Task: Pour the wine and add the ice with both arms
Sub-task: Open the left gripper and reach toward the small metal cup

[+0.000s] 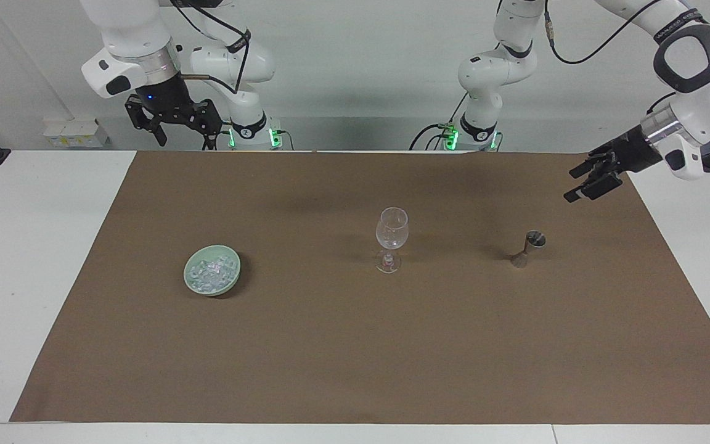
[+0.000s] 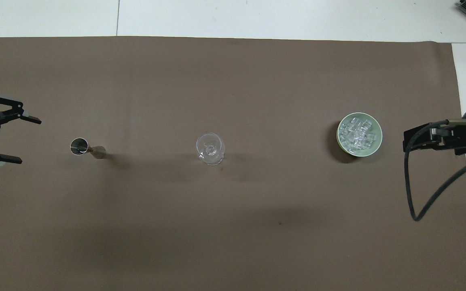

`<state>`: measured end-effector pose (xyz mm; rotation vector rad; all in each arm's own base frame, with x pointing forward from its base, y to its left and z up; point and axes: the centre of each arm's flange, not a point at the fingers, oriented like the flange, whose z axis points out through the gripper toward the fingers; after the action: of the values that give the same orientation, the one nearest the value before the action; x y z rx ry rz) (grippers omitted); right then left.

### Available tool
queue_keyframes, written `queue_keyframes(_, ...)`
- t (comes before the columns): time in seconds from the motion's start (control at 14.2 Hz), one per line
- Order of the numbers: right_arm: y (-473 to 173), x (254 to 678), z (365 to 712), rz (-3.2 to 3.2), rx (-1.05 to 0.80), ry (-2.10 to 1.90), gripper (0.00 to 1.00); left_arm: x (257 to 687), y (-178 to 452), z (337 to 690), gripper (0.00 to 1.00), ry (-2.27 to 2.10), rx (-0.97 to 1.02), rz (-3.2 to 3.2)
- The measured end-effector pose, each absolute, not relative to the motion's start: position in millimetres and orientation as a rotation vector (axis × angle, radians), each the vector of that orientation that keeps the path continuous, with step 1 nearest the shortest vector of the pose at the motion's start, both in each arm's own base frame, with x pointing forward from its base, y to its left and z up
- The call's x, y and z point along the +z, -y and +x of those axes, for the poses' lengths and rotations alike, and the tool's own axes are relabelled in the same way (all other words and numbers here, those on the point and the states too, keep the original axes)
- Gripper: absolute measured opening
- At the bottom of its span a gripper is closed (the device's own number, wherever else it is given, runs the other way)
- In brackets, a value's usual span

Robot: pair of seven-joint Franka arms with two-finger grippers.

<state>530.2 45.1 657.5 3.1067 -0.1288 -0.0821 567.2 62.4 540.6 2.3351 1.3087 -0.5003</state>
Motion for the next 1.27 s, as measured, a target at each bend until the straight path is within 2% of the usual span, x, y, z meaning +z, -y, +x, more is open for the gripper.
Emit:
queue_keyframes(0.42,-45,658,530,3.107,-0.082,0.129,1.0,449,-134,591,1.0,-1.499,-0.637,2.079)
queue_keyframes(0.78,-45,658,530,3.107,-0.082,0.129,1.0,395,-145,597,1.0,-1.539,-0.74,1.918)
queue_keyframes(1.06,-45,658,530,3.107,-0.082,0.129,1.0,332,-160,596,1.0,-1.601,-0.827,1.776)
queue_keyframes(1.27,-45,658,530,3.107,-0.082,0.129,1.0,308,-146,595,1.0,-1.607,-0.863,1.729)
